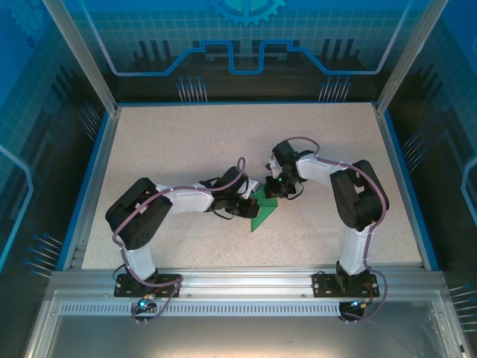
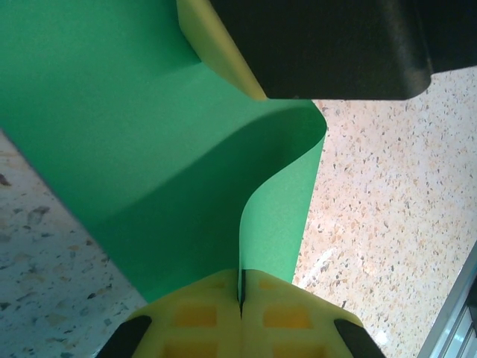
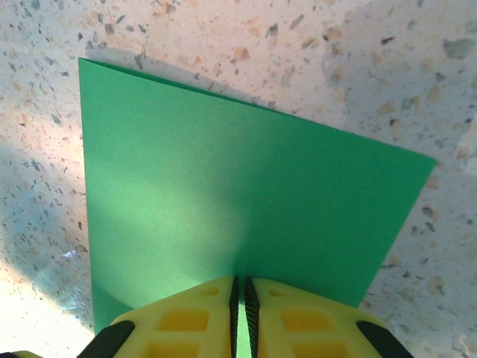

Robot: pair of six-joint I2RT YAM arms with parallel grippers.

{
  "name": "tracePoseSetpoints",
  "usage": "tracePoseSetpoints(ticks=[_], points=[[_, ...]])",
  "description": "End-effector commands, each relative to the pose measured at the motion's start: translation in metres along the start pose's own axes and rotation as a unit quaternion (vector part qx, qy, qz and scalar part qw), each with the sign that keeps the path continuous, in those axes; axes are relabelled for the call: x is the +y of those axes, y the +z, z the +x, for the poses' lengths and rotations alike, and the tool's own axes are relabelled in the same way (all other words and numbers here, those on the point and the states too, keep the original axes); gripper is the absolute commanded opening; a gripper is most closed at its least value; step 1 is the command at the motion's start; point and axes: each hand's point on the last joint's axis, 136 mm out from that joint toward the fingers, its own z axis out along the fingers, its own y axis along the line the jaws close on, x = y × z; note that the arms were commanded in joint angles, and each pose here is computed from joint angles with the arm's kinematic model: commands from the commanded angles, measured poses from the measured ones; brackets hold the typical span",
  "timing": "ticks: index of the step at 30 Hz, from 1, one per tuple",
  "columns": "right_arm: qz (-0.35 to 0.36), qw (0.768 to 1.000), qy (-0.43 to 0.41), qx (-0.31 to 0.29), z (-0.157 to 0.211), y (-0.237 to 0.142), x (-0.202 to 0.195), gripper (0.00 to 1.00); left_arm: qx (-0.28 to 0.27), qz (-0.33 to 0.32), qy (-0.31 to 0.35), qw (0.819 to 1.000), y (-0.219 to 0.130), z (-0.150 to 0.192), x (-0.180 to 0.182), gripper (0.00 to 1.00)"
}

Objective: Fold a paper plane with a square sheet of paper (pick it up from the middle)
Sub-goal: Third fold the triangle at the center of the table.

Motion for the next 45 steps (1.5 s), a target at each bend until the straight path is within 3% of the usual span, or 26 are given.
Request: tracePoseSetpoints(ticks=[1, 14, 45], points=[[0.019, 0.999, -0.002, 0.029, 0.014, 0.009, -0.005, 0.15, -0.007, -0.003, 0.009, 1.0, -0.006, -0.004, 0.0, 0.01], [0.006, 1.0, 0.001, 0.022, 0.011, 0.005, 0.001, 0.16, -0.002, -0.014, -0.008, 1.0, 0.0, 0.007, 0.011, 0.01], [0.005, 1.0, 0.008, 0.024, 0.015, 0.009, -0.001, 0.19, 0.001, -0.023, 0.028, 0.999, 0.002, 0.004, 0.014, 0.02]])
